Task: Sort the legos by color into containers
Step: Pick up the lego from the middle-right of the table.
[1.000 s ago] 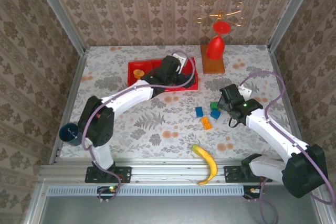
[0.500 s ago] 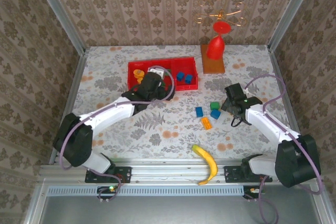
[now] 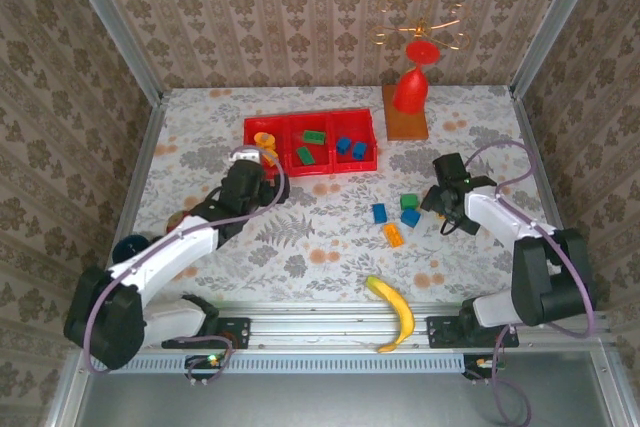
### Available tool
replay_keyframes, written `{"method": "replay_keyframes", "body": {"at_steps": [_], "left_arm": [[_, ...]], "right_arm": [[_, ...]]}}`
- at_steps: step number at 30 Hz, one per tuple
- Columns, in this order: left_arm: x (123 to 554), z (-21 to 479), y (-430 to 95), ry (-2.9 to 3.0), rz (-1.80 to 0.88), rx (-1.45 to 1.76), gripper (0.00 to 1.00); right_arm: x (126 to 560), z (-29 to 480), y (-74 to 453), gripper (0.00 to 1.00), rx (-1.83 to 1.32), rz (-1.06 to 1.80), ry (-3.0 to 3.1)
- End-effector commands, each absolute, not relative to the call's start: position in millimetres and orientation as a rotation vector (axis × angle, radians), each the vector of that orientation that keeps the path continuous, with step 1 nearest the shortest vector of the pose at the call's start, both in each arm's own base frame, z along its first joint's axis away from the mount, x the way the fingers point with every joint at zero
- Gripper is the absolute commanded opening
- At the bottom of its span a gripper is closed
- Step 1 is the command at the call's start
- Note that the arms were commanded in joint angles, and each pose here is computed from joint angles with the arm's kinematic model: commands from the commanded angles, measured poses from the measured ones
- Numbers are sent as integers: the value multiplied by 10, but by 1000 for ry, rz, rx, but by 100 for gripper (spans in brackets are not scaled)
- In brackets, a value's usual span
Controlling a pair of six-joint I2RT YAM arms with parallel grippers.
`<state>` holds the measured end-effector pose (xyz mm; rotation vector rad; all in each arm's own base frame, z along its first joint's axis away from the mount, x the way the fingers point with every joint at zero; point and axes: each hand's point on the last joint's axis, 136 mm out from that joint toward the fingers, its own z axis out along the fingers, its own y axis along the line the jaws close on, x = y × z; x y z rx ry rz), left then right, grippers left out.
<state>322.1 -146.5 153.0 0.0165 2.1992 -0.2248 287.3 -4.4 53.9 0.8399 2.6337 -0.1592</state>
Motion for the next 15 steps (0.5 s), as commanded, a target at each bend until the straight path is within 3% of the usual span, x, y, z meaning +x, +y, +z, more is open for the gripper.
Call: {"method": "replay_keyframes", "body": {"at_steps": [1, 15], "left_arm": [[3124, 1489, -1244, 2210, -184, -64, 100], [3037, 1494, -933, 2208, -138, -136, 100]], "right_arm": [[2923, 577, -35, 93, 797, -156, 2670], [2925, 502, -117, 76, 797, -169, 2711]]}}
